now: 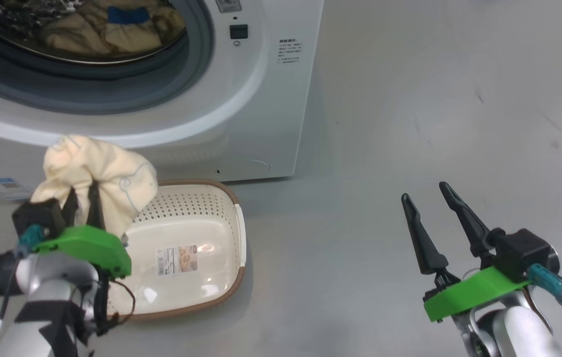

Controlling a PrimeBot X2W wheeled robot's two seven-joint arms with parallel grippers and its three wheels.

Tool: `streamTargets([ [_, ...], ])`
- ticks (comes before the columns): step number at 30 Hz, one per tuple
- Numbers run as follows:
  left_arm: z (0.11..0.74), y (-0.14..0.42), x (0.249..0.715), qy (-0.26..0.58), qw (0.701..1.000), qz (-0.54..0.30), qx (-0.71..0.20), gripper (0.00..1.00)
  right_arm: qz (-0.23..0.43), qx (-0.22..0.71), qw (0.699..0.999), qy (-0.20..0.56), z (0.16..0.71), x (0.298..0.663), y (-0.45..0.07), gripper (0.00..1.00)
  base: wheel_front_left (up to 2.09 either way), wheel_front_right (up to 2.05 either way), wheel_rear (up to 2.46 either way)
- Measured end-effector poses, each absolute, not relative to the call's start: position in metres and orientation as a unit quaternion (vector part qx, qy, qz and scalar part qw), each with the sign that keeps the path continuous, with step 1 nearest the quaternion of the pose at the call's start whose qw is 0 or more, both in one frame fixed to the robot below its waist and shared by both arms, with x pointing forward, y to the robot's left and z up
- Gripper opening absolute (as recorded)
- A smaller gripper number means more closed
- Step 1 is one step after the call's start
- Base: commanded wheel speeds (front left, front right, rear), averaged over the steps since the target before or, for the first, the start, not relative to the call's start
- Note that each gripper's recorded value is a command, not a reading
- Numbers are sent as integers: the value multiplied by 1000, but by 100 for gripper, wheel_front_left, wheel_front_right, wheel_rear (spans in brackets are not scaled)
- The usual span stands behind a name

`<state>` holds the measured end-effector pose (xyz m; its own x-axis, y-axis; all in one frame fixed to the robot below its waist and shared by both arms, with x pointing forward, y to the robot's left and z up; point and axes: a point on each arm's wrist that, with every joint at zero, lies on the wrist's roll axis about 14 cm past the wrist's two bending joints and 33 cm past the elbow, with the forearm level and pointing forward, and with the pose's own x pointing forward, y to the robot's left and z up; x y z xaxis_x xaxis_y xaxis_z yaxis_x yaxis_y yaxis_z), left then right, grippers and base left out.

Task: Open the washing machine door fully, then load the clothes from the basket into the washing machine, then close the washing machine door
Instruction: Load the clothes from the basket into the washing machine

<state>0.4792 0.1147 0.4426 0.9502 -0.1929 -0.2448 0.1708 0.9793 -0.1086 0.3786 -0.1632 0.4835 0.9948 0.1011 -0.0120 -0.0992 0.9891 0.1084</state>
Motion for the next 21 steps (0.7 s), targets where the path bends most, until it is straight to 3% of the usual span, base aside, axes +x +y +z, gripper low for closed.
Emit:
streamTargets([
  [12, 428, 97, 569, 201, 970, -132, -26, 0, 25, 69, 997, 23, 464, 393, -179, 100, 0, 0, 0],
  [21, 442, 94, 648, 200, 970, -141, 5, 0, 11, 83, 996, 39, 448, 413, -188, 100, 0, 0, 0],
])
